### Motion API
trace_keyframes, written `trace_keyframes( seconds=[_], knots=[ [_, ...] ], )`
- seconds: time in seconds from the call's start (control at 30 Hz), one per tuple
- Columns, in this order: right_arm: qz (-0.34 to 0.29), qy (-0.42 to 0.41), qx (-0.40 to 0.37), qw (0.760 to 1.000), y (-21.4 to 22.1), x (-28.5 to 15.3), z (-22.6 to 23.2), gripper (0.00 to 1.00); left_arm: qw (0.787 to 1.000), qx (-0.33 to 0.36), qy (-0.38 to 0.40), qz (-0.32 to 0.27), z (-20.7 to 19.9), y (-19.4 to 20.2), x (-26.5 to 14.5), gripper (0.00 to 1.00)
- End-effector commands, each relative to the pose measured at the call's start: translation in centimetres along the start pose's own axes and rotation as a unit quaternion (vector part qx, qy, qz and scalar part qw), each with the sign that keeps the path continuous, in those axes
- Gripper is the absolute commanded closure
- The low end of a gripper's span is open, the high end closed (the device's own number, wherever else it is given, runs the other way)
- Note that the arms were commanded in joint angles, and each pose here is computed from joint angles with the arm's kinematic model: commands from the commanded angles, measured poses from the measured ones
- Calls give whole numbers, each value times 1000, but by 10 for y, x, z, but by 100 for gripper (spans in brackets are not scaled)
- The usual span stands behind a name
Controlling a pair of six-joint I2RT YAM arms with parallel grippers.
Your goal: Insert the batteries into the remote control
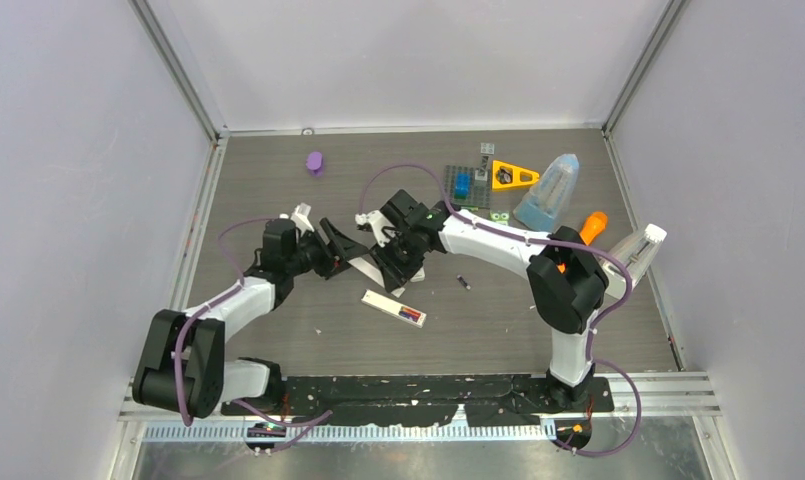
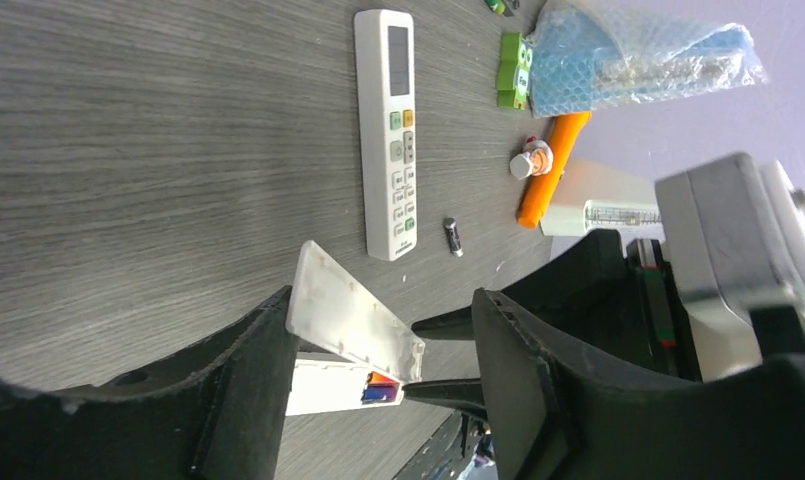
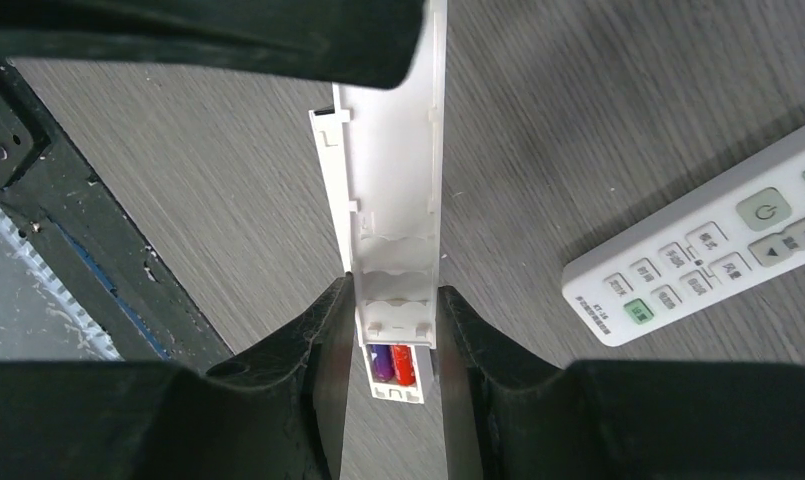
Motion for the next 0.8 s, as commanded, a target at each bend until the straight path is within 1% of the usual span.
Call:
trace_keyframes(
  seconds=[0.0, 0.13, 0.2, 0.27, 0.3, 0.37, 0.4, 0.47, 0.53, 0.57, 0.6, 0.63, 0.7, 0.73, 0.77],
  knots=[
    [-49, 10, -18, 999, -28, -20, 6, 63, 1000, -25, 2, -3, -6, -2, 2, 39],
    [-63, 4, -19, 998, -34, -22, 9, 63, 999, -42, -8, -5, 4, 1, 2, 50],
    [-67, -1, -14, 998, -35, -22, 12, 63, 999, -51, -6, -2, 6, 3, 3, 59],
    [-67, -4, -16, 998, -36, -22, 13, 62, 998, -57, 0, 1, 4, 3, 4, 72],
    [-68, -3, -16, 998, -36, -23, 14, 62, 998, -60, 0, 4, 4, 4, 4, 82],
    [-69, -4, -15, 997, -36, -23, 15, 61, 998, -62, -1, 8, 4, 4, 4, 98],
    [-69, -3, -15, 997, -36, -23, 15, 60, 998, -64, -3, 8, 4, 4, 4, 100],
    [-72, 3, -17, 997, -36, -24, 16, 57, 998, -69, -5, 10, 4, 6, 3, 100],
    [-85, 20, -25, 996, -38, -32, 18, 50, 997, -79, -8, 11, 3, 7, 0, 100],
    [-86, 36, -29, 995, -37, -34, 16, 42, 996, -92, -13, 14, 3, 9, -2, 100],
    [-100, 44, -38, 993, -38, -39, 20, 38, 994, -104, -18, 15, 2, 11, -5, 100],
    [-107, 63, -43, 991, -38, -42, 18, 29, 993, -116, -24, 16, 0, 12, -8, 100],
    [-154, 89, -69, 982, -46, -54, 25, 20, 990, -137, -39, 15, -3, 15, -15, 100],
    [-170, 98, -76, 978, -40, -62, 29, 19, 988, -146, -48, 13, -5, 17, -20, 100],
    [-203, 111, -89, 969, -49, -67, 33, 18, 985, -160, -62, 12, -6, 19, -25, 100]
  ],
)
Point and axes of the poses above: each gripper's point midway between its finger pads, its own x axis out along the fingers, its own z axis along the line the jaws close on, y = z × x, the point moved 4 cm from there along -x, back along the fingers, and after that the axes turned 14 degrees about -x, right-handed, at the moved point
